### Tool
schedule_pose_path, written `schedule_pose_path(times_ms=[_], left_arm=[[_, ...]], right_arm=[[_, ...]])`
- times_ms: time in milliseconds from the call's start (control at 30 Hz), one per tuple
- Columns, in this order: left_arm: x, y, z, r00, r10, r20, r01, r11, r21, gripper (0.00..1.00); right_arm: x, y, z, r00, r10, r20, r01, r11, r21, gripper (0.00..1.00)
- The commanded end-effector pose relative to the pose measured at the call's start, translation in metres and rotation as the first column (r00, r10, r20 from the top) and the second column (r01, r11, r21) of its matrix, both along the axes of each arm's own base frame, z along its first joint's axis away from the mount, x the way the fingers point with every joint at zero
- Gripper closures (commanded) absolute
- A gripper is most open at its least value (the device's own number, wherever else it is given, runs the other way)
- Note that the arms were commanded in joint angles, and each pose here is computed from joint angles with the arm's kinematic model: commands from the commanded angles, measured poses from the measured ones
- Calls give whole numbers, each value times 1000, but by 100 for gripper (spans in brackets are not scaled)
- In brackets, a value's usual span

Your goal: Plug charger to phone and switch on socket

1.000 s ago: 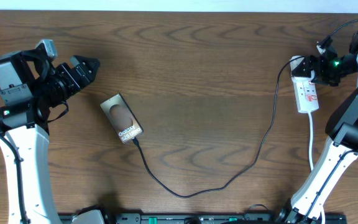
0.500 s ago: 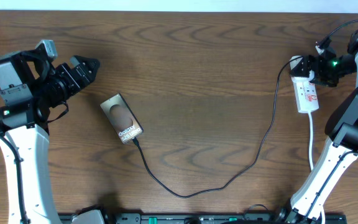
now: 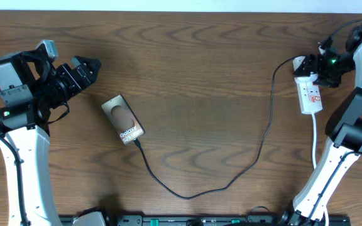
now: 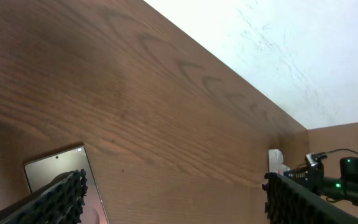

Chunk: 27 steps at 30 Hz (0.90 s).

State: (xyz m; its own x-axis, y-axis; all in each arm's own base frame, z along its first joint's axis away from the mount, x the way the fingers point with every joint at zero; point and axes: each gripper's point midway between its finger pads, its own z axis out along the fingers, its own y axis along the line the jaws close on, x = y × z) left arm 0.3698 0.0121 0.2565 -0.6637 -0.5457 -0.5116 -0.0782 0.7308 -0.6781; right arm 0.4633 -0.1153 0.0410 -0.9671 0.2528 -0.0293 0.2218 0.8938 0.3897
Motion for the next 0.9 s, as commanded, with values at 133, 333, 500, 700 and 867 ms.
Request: schedule_pose_path(times_ms=[133,333,500,700,867], left_arm=[[1,3,0,1000,0,7,0,1000,30,10],[1,3,0,1000,0,5,0,1000,29,11],[1,3,0,1000,0,3,0,1000,29,11],[1,3,-1,1000,3,1,-3,1000,30,11],[-4,2,-5,1000,3,-29,-2,1000,20,11]], right_arm=[[-15,-28,10,982,-163,-95,151,981,-117,18],[-14,-48,71,978,-206,30,208,966,-151,16],[-34,-58,136,954,-274,121,294,934,-201,15],[-71,-41,209,925,-324,197,365,902,-228,1],[-118,-10,258,846,-500,185,527,837,-150,1]])
